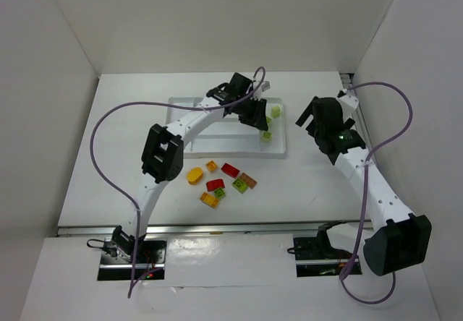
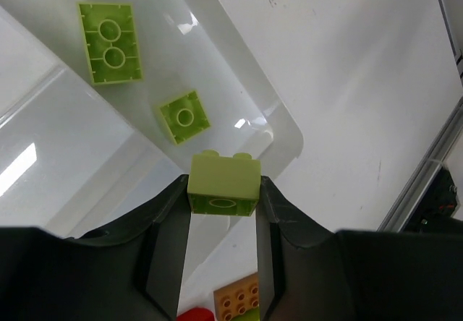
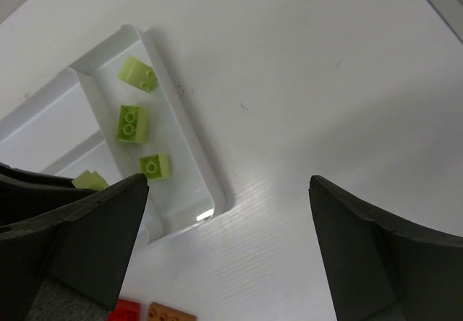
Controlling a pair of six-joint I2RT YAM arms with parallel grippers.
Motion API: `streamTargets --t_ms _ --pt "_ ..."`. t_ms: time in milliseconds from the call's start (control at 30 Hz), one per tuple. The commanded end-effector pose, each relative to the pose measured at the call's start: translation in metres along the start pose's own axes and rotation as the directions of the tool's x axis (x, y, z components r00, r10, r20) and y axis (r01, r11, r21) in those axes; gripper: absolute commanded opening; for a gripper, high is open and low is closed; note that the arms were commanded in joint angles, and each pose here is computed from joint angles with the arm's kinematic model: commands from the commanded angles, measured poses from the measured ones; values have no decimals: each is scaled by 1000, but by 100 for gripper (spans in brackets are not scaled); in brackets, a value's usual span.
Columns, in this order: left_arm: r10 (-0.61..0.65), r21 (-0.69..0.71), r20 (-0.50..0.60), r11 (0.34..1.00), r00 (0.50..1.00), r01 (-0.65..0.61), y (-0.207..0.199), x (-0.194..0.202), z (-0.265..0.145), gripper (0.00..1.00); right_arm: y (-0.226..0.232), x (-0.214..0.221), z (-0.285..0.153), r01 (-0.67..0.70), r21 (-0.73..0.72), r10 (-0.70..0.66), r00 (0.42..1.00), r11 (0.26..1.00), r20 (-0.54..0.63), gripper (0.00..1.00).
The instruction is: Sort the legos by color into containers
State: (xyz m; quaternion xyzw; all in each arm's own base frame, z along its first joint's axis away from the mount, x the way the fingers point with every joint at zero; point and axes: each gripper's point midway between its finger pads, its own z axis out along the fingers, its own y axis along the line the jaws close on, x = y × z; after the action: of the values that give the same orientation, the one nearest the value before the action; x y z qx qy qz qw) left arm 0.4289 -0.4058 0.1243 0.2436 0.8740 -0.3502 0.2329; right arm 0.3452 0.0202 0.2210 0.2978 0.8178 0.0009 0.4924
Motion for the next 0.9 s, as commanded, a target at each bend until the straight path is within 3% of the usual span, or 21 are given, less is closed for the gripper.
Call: streamTargets --t_ms 0,167,200,233,300,333,533,633,667,733,800,833,867 --pt "8 69 55 998 998 -12 -25 -19 7 0 -20 9 -3 -2 70 3 1000 998 -16 99" --pt "12 91 52 996 999 -17 -36 -14 23 3 -22 19 -1 -2 69 5 999 998 -42 99" --pt "12 81 56 997 998 -16 -35 -15 24 14 -23 20 -1 3 74 1 999 997 -48 99" --pt "12 81 56 997 998 -16 -35 -15 24 46 -23 20 -1 3 74 1 999 997 -48 99" --pt "35 80 57 996 998 -39 -34 -15 24 77 -24 17 -3 -11 82 15 999 997 -42 99" --pt "35 94 53 995 998 -40 -36 -14 23 100 -23 15 -5 -16 77 19 999 997 -36 99" --pt "130 46 126 989 983 -137 -58 -40 -30 100 -10 14 -7 4 1 -4 999 1000 -50 99" --pt "162 -84 153 985 975 -151 -46 -40 -56 100 4 13 -11 29 -87 -34 998 996 -61 99" --pt "169 -156 208 978 963 -138 -41 -54 -87 100 5 18 -10 45 -103 -53 996 994 -71 99" --pt "114 -251 192 966 975 -63 -7 -40 -111 100 21 29 -11 116 -223 -140 986 968 -93 92" --pt "83 -380 273 925 958 28 14 -44 -158 100 42 46 -17 185 -351 -242 962 918 -125 90" --pt "6 -442 274 889 962 120 48 -24 -171 100 46 66 -17 215 -388 -303 936 896 -180 89" --pt "-72 -440 318 872 945 215 57 -19 -184 100 49 78 -18 242 -401 -341 919 883 -197 87"
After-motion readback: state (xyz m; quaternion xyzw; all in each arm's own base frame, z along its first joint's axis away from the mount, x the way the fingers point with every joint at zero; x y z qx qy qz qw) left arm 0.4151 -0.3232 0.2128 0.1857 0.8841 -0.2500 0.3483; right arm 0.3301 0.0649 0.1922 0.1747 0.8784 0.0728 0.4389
